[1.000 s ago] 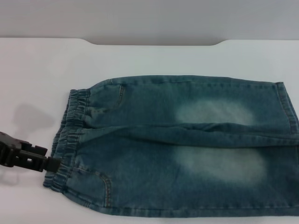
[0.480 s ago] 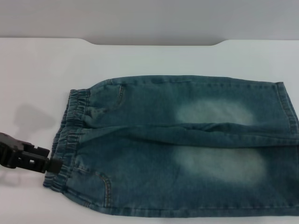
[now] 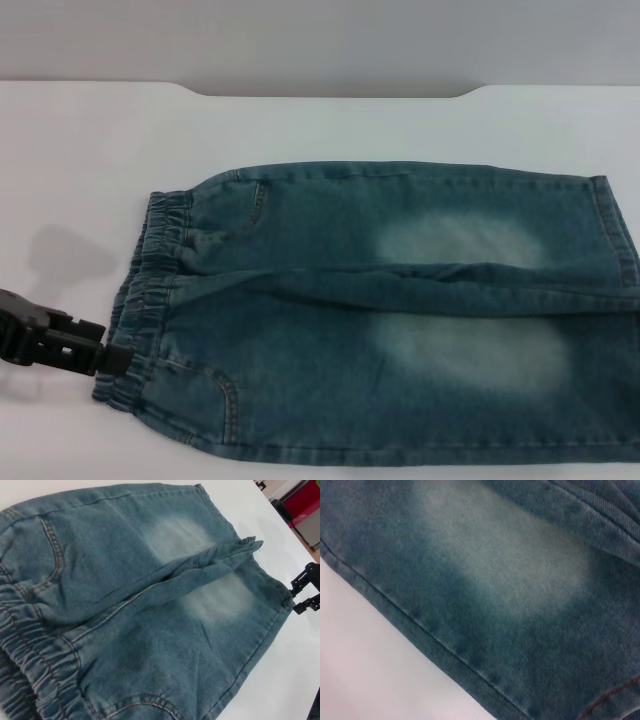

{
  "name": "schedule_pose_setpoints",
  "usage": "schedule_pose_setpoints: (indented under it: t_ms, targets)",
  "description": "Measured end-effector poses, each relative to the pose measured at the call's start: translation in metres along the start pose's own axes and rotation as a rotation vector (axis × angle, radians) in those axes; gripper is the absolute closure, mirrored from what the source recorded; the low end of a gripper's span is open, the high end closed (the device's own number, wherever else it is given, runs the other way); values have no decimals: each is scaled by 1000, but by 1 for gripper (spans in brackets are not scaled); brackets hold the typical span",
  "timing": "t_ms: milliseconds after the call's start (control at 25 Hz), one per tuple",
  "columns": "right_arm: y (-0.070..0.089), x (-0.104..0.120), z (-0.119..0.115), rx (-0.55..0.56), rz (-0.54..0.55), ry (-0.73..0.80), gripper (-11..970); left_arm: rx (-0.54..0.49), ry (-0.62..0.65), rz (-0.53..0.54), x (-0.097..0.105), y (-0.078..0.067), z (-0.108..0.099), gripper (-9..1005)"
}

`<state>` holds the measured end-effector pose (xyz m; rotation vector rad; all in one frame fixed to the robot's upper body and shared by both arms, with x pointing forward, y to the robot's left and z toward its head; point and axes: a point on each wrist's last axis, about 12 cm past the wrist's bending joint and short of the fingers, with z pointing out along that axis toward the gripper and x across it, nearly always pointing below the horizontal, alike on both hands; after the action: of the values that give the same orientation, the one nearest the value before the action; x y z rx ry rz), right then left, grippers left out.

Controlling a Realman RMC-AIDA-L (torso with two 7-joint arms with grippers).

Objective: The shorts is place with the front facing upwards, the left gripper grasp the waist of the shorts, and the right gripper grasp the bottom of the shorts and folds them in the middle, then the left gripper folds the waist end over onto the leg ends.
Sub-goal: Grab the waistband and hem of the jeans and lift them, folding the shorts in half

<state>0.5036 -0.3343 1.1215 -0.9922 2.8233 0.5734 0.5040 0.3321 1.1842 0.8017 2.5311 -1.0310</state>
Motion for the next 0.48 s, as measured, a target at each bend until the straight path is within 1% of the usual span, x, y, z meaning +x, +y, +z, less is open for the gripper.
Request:
schedule_pose_setpoints:
  t_ms: [360,480]
  targets:
    - [2,-3,3,7,-24,31,657,0,1,-1,0,0,0,377]
    - [2,-3,3,7,-29,37,753,3,2,-1,-1,1,0,379]
